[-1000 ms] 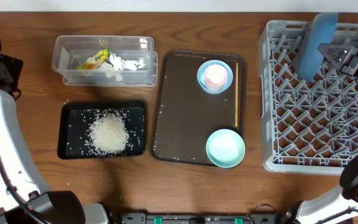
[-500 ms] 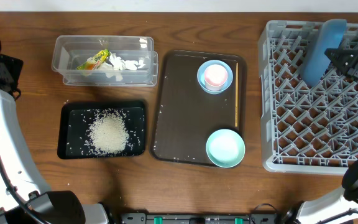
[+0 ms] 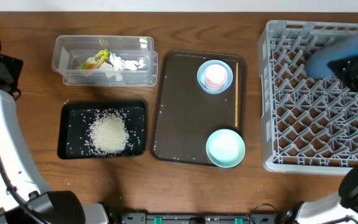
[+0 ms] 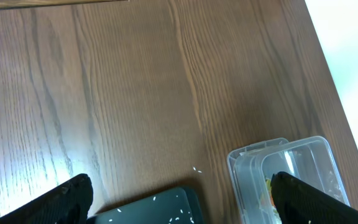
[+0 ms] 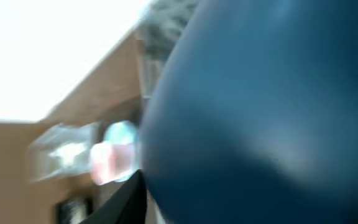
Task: Sort waste into correct bins and load items into the dishwasher rack
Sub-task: 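Move the right gripper back to the light teal bowl on the tray, then grasp the light teal bowl rim with the right gripper, then carry the teal bowl right and set it in the dish rack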
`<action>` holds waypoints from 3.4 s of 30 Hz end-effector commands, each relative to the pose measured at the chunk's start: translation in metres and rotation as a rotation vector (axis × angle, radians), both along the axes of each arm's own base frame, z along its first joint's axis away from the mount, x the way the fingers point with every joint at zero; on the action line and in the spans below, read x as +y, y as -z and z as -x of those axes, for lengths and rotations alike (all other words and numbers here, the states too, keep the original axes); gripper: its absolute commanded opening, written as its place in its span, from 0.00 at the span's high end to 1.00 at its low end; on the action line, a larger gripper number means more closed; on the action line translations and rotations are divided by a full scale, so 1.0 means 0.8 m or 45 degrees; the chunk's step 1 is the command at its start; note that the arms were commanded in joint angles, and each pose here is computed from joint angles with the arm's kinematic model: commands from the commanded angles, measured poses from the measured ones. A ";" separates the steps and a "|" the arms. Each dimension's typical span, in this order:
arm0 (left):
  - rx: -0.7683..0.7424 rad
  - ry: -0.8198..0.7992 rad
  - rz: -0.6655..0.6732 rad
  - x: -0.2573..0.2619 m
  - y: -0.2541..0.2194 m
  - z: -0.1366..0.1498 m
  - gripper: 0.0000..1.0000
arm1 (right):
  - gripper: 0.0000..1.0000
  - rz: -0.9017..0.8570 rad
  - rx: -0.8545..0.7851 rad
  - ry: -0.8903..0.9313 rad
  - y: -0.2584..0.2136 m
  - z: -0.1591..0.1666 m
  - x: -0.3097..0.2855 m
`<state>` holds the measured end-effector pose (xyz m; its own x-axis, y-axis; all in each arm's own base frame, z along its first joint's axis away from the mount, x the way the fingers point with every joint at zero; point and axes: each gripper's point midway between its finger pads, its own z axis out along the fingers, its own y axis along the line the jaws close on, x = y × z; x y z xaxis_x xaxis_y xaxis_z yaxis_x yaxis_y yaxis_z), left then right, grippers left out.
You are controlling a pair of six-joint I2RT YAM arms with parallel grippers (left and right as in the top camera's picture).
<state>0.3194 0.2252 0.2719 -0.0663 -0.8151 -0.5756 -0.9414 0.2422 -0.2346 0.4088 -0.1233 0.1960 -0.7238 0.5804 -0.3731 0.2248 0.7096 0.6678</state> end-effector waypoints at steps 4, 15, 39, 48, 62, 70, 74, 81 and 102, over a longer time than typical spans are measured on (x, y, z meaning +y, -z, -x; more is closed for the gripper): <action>0.006 -0.008 -0.003 0.002 0.001 0.002 0.07 | 0.65 0.215 0.149 0.285 -0.016 0.035 -0.041; 0.006 -0.008 -0.003 0.002 0.001 0.002 0.07 | 0.61 0.290 -0.059 0.275 -0.118 0.077 0.010; 0.006 -0.008 -0.003 0.002 0.001 0.002 0.07 | 0.39 0.532 -0.030 -0.697 -0.041 0.073 0.403; 0.006 -0.008 -0.003 0.002 0.001 0.002 0.07 | 0.45 0.732 0.541 -1.115 0.081 0.209 0.462; 0.006 -0.008 -0.003 0.002 0.001 0.002 0.07 | 0.35 1.110 0.881 -1.107 0.187 0.245 0.453; 0.006 -0.008 -0.003 0.002 0.001 0.002 0.07 | 0.34 1.118 0.868 -1.074 0.194 0.238 0.450; 0.006 -0.008 -0.003 0.001 0.001 0.002 0.07 | 0.47 1.129 0.862 -1.071 0.210 0.241 0.445; 0.006 -0.008 -0.003 0.001 0.001 0.002 0.07 | 0.77 1.143 0.877 -0.997 0.214 0.240 0.439; 0.006 -0.008 -0.003 0.001 0.001 0.002 0.07 | 0.99 1.065 0.468 -0.573 -0.037 0.077 0.346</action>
